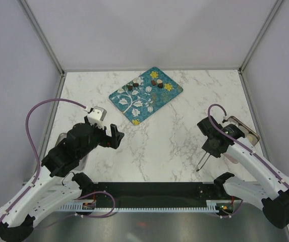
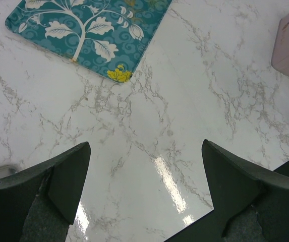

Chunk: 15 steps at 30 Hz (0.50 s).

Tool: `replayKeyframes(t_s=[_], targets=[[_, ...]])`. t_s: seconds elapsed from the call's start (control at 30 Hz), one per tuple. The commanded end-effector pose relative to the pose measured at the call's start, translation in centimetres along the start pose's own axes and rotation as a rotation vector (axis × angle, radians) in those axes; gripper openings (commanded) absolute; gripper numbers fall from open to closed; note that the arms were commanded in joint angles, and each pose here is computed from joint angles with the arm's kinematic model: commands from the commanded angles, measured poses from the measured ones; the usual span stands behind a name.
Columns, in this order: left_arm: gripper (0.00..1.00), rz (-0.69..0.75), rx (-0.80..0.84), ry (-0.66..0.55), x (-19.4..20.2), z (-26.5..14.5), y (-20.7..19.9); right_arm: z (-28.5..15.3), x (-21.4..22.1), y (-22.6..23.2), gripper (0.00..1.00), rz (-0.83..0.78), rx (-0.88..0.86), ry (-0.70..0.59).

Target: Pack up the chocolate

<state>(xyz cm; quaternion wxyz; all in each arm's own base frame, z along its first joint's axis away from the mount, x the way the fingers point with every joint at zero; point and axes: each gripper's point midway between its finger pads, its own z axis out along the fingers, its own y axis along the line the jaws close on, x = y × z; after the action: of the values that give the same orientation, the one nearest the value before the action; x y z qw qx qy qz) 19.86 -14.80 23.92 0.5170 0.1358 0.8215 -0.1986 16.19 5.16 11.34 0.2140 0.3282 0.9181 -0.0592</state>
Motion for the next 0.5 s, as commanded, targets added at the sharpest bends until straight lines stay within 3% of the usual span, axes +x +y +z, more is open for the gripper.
replayKeyframes(t_s=[0.0, 0.47], targets=[[0.99, -0.008, 0.04, -0.028, -0.9, -0.2, -0.9, -0.4, -0.4, -1.3, 0.35, 0.075, 0.016, -0.039], [1.0, -0.005, 0.016, -0.047, -1.0, -0.4, -0.3, -1.9, -0.8, -3.5, 0.34, 0.111, -0.02, -0.089]])
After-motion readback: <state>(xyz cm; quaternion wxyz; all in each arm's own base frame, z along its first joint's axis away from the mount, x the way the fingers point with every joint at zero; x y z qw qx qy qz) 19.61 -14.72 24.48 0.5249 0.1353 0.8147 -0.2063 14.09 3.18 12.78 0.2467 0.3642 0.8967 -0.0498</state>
